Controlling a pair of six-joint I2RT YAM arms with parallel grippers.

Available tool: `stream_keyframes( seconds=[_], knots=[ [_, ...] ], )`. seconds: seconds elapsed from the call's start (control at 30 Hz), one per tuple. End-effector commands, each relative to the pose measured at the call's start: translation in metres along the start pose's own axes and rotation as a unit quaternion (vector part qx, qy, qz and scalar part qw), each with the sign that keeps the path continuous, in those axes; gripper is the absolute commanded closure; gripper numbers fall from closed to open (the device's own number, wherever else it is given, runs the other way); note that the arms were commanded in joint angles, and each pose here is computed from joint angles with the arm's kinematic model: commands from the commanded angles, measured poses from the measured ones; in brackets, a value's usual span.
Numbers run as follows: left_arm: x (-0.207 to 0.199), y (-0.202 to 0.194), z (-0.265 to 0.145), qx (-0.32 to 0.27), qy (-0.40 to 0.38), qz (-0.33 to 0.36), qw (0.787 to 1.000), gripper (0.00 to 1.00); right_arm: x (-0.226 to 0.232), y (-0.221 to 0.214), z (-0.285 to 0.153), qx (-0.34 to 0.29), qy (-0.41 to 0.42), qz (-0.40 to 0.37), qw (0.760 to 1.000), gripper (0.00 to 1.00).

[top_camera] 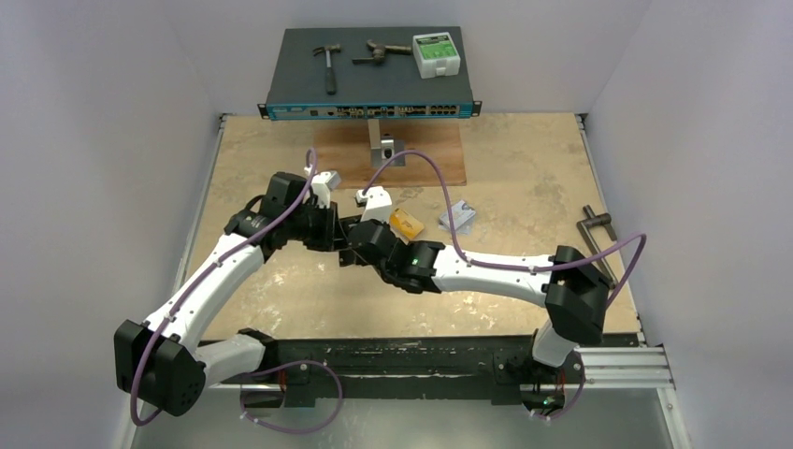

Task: Put the credit cards into the card holder
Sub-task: Open the card holder at the center of the board.

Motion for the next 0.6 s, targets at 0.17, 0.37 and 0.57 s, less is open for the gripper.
stream_keyframes(
  seconds=[0.17, 0.37, 0.57],
  knots=[
    [-0.03, 0.02, -0.018, -0.044, -0.073, 0.015, 0.996, 1.0, -0.024, -0.014, 0.005, 0.009, -0.087, -0.038, 0.995, 0.99],
    [-0.029, 0.016, -0.019, -0.038, -0.075, 0.012, 0.996, 1.0, -0.032, -0.012, 0.001, -0.006, -0.105, -0.03, 0.994, 1.0],
    [-0.027, 0.013, -0.019, -0.033, -0.065, 0.015, 0.997, 1.0, -0.053, -0.012, -0.012, -0.025, -0.13, -0.024, 0.991, 1.0]
  ],
)
Point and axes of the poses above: each gripper's point midway between its finger pads, its own z axis out along the fingers, its own x axis along the line the jaws close on, y = z × x, the point moved 7 cm from there along -z, back along the fingers, and after that the axes turned 2 degrees about z, right-handed, at the moved point
